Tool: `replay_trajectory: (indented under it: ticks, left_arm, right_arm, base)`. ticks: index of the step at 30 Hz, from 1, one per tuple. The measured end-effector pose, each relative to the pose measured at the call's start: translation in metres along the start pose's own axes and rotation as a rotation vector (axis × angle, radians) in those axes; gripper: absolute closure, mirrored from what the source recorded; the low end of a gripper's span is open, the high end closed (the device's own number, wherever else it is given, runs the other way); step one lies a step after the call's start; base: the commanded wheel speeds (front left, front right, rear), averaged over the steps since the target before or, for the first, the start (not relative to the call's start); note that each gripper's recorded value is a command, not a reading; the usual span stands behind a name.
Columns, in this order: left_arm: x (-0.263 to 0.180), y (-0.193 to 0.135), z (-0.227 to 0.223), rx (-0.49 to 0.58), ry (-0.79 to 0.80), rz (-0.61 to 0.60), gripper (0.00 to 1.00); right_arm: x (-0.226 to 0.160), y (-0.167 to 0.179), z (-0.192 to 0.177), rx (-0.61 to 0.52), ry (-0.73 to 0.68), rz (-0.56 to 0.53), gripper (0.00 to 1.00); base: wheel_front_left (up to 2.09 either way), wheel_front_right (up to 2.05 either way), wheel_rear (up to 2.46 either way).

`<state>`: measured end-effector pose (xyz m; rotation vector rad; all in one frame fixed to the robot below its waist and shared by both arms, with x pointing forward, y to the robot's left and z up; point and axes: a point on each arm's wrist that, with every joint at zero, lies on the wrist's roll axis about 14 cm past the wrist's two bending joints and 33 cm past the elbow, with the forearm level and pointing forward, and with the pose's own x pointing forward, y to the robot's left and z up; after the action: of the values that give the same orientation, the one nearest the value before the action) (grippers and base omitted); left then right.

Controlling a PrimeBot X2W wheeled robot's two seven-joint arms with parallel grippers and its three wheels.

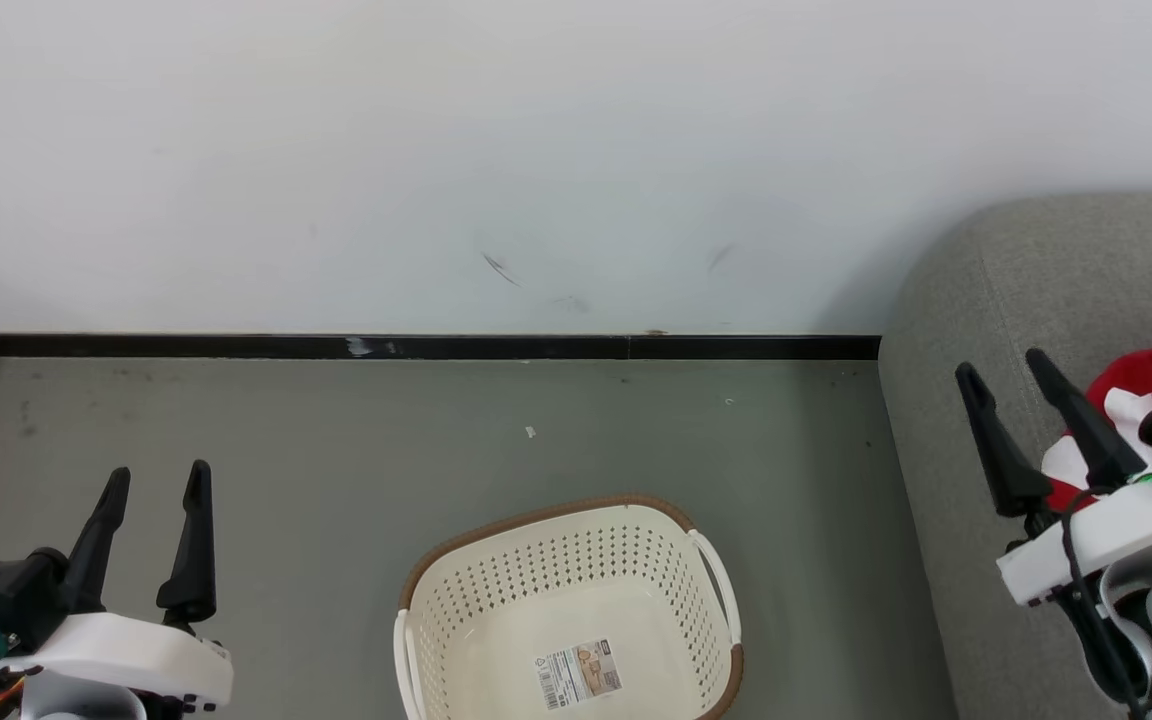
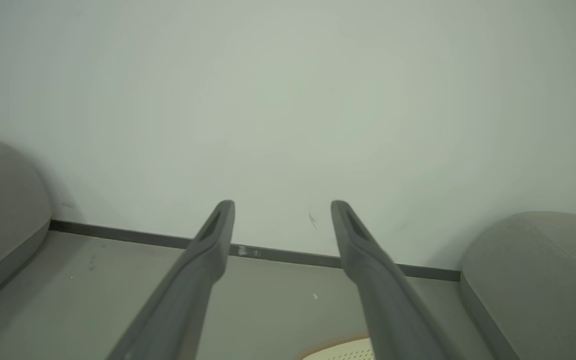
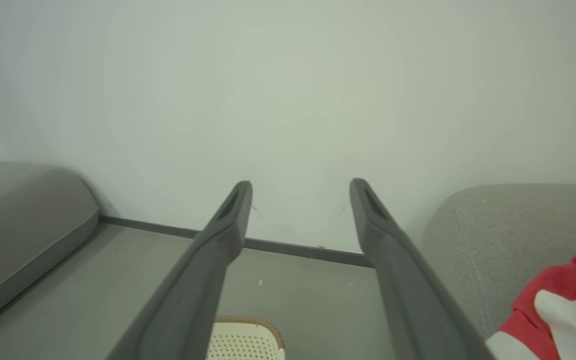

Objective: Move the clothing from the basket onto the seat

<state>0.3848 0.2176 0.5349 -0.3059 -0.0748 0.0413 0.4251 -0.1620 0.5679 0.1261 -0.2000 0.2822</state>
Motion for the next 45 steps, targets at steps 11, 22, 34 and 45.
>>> replay_trajectory:
  ticks: [11, 22, 34, 45]
  left_arm:
    - [-0.017, 0.017, -0.003, -0.026, 0.002, 0.060, 0.00]
    - [-0.022, 0.022, 0.001, -0.030, -0.020, 0.071, 0.00]
    - [-0.025, 0.022, 0.002, -0.023, -0.030, 0.063, 0.00]
    - [-0.025, 0.019, 0.003, -0.027, -0.042, 0.049, 0.00]
  right_arm:
    - [-0.014, 0.020, -0.008, 0.038, -0.004, -0.007, 0.00]
    - [-0.027, 0.025, -0.017, 0.065, 0.008, -0.043, 0.00]
    - [-0.027, 0.032, -0.012, 0.054, -0.009, -0.030, 0.00]
    - [-0.030, 0.036, -0.012, 0.054, -0.010, -0.023, 0.00]
  base:
    - [0.00, 0.00, 0.00]
    - [0.00, 0.00, 0.00]
    - [0.00, 0.00, 0.00]
    - [0.00, 0.00, 0.00]
